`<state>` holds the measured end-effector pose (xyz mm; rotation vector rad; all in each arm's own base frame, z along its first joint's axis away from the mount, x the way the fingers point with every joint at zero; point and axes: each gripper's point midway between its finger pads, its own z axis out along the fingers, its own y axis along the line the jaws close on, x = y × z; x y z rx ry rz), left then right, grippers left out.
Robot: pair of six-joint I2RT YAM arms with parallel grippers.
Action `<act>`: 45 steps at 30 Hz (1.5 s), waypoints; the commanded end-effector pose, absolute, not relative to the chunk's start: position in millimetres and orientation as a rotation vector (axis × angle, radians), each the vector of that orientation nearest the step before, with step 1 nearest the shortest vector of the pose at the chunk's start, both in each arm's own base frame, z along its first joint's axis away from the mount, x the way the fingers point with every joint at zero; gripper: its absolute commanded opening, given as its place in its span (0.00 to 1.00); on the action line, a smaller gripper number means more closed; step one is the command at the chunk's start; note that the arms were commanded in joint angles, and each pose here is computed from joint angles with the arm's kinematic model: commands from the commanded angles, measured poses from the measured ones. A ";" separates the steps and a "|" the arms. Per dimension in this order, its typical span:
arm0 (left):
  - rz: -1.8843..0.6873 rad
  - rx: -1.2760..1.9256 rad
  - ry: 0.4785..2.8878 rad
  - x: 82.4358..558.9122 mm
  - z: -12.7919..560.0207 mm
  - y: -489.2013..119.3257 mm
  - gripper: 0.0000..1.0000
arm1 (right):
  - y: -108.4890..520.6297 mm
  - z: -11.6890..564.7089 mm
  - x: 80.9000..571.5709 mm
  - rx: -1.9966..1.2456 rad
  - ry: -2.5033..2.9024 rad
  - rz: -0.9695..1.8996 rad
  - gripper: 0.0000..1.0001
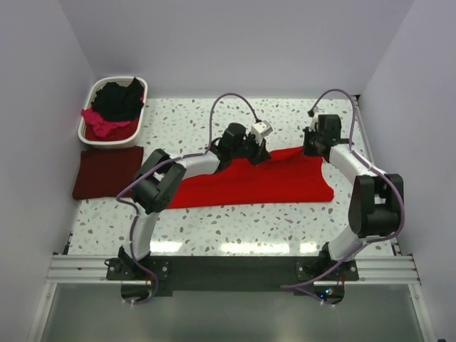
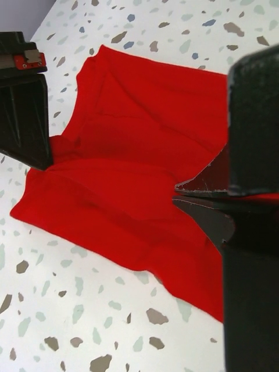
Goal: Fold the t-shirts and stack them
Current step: Fold the tshirt
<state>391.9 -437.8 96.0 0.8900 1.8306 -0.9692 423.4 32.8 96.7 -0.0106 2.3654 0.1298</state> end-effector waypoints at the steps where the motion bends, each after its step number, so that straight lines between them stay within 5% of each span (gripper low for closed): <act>1: -1.039 0.895 1.778 375.9 128.1 -441.1 0.00 | 28.7 113.1 418.8 0.042 2.304 0.116 0.05; 13: -1.060 0.936 1.875 336.4 99.7 -440.8 0.00 | 27.3 92.2 378.6 0.121 2.356 0.128 0.06; 18: -1.054 0.942 1.925 321.9 92.3 -439.4 0.00 | 27.5 83.1 362.8 0.181 2.377 0.143 0.11; 20: -1.069 0.928 1.938 314.9 91.1 -437.0 0.00 | 27.2 78.2 355.1 0.191 2.385 0.144 0.23; 24: -1.084 0.902 1.938 306.6 101.8 -433.8 0.28 | 29.5 91.9 345.5 0.240 2.349 0.173 0.41; 27: -1.113 0.892 1.962 293.8 108.8 -435.3 0.37 | 30.7 115.2 344.6 0.253 2.290 0.196 0.54; 37: -0.936 0.570 2.068 327.4 140.5 -376.5 0.66 | 40.4 107.8 344.4 0.428 2.328 0.288 0.47; 40: -0.745 0.460 2.147 355.5 123.7 -332.8 0.70 | 43.1 94.7 335.7 0.513 2.344 0.317 0.49; 45: -0.534 0.291 2.303 386.8 83.1 -274.5 0.68 | 60.6 79.6 330.7 0.627 2.350 0.458 0.76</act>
